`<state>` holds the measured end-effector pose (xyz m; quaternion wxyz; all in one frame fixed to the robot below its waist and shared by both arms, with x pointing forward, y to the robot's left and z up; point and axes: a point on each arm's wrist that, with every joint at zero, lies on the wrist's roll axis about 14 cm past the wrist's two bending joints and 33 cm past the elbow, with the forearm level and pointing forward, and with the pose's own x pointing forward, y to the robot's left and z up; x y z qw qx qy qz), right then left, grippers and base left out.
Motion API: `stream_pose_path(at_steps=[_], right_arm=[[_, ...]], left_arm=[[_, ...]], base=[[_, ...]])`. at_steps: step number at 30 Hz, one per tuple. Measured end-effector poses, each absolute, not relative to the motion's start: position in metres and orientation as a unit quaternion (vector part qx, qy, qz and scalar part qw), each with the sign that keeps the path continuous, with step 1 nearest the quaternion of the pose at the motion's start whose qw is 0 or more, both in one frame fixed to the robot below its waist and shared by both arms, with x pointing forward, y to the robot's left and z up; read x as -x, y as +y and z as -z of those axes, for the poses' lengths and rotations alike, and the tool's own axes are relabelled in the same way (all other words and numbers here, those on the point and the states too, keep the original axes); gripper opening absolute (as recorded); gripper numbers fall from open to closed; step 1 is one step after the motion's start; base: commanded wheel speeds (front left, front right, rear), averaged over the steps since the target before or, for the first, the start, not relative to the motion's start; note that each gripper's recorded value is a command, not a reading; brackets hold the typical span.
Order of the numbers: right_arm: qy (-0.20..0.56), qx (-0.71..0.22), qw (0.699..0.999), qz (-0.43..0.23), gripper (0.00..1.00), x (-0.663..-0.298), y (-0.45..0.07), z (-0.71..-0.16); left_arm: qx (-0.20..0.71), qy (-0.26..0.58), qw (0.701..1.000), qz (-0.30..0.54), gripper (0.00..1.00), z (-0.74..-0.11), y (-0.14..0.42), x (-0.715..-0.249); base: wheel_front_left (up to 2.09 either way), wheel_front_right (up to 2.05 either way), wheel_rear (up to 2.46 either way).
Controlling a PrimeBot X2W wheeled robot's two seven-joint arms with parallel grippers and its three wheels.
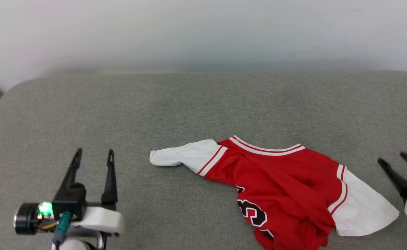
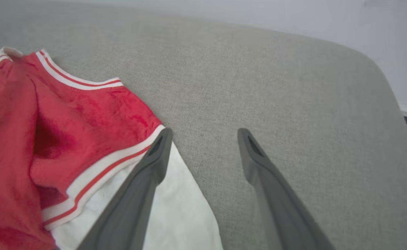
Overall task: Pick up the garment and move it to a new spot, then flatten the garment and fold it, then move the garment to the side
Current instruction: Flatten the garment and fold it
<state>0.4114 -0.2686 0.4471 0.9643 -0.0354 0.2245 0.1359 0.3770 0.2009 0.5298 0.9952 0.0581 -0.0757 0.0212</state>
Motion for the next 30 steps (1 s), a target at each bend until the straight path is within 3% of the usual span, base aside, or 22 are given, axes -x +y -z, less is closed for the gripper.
stream_pose_path(at_steps=[5, 8, 11, 21, 30], right_arm=[[0.124, 0.033, 0.984, -0.12, 1.0, -0.439, -0.266, -0.491], [0.026, 0.029, 0.993, -0.113, 1.0, -0.456, -0.256, -0.54], [0.014, 0.029, 0.994, -0.108, 1.0, -0.448, -0.253, -0.535], [-0.009, 0.043, 0.994, -0.101, 1.0, -0.416, -0.233, -0.52], [-0.019, 0.041, 0.995, -0.085, 1.0, -0.413, -0.23, -0.527]], left_arm=[[-0.084, -0.102, 0.991, 0.008, 1.0, -0.551, 0.201, -0.397], [-0.087, -0.107, 0.99, 0.038, 1.0, -0.57, 0.197, -0.42], [-0.099, -0.093, 0.989, 0.055, 1.0, -0.576, 0.194, -0.432], [-0.14, 0.091, 0.979, 0.12, 1.0, -0.568, 0.18, -0.482], [-0.177, 0.287, 0.916, 0.217, 1.0, -0.514, 0.146, -0.485]], base=[[0.0, 0.0, 0.0], [0.0, 0.0, 0.0], [0.0, 0.0, 0.0], [0.0, 0.0, 0.0], [0.0, 0.0, 0.0]])
